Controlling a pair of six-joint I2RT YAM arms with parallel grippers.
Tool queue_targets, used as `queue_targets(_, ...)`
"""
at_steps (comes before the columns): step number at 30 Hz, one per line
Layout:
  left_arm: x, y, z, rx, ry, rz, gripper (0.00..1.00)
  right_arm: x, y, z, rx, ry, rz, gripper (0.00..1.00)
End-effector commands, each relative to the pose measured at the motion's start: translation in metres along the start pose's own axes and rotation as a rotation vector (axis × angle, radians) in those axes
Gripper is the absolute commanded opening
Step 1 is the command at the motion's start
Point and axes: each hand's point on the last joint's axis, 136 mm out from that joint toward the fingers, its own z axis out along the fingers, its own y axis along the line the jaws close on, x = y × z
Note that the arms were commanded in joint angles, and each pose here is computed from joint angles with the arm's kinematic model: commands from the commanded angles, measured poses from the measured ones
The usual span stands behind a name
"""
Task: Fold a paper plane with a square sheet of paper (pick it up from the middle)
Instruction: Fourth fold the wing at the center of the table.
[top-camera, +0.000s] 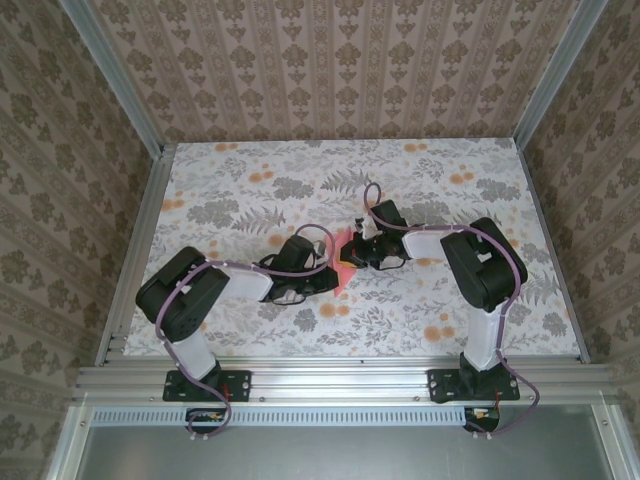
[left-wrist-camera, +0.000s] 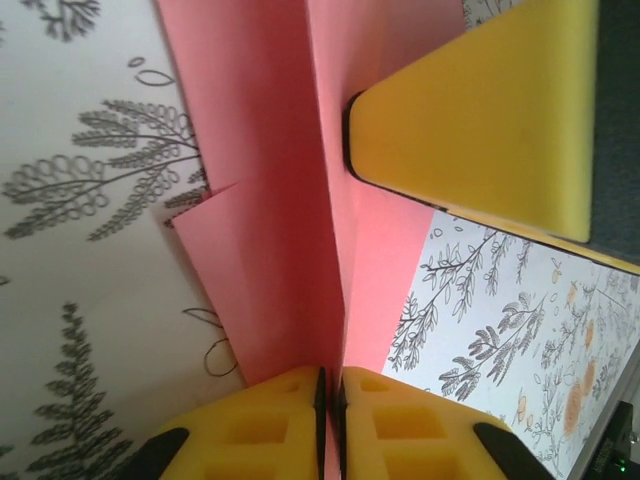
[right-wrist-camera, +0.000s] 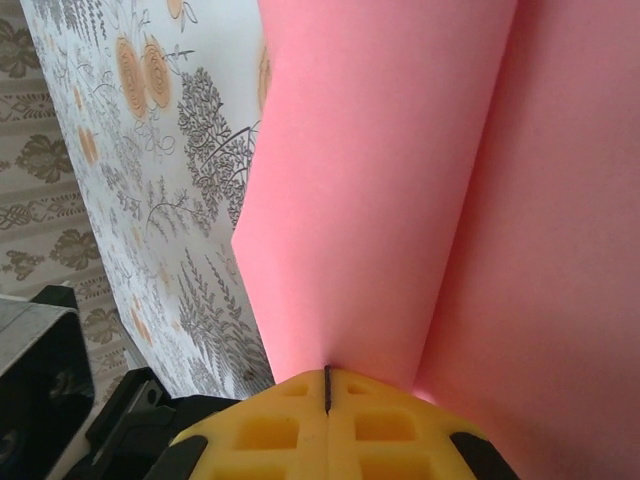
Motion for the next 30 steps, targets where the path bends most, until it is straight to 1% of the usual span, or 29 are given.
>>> queue_targets(1,0.017,0.038,-0.006,-0.15,0.031,-0.044,0.16,0.003,-0.001,0.006,-0.001,0.023,-0.003,0.05)
queue_targets(4,0.015,0.038,-0.007,-0.155,0.023,-0.043,0.15,0.003,-0.003,0.008,-0.001,0.029,0.001,0.05)
queue_targets(9,0.014,0.039,-0.005,-0.157,0.021,-0.051,0.04,0.003,0.003,0.007,-0.021,0.033,-0.006,0.06)
queue_targets(14,0.017,0.042,-0.004,-0.154,0.016,-0.073,0.0,0.004,0.009,0.008,-0.035,0.044,-0.016,0.07)
queue_targets(21,0.021,0.048,-0.003,-0.16,0.024,-0.092,0.0,0.01,0.007,0.016,-0.023,0.081,-0.024,0.07)
queue_targets(26,0.024,0.053,-0.004,-0.182,0.028,-0.101,0.0,0.011,-0.002,0.02,0.007,0.08,-0.015,0.08)
queue_targets(30,0.022,0.052,-0.008,-0.205,0.02,-0.095,0.07,0.013,-0.014,0.023,0.05,0.087,-0.002,0.07)
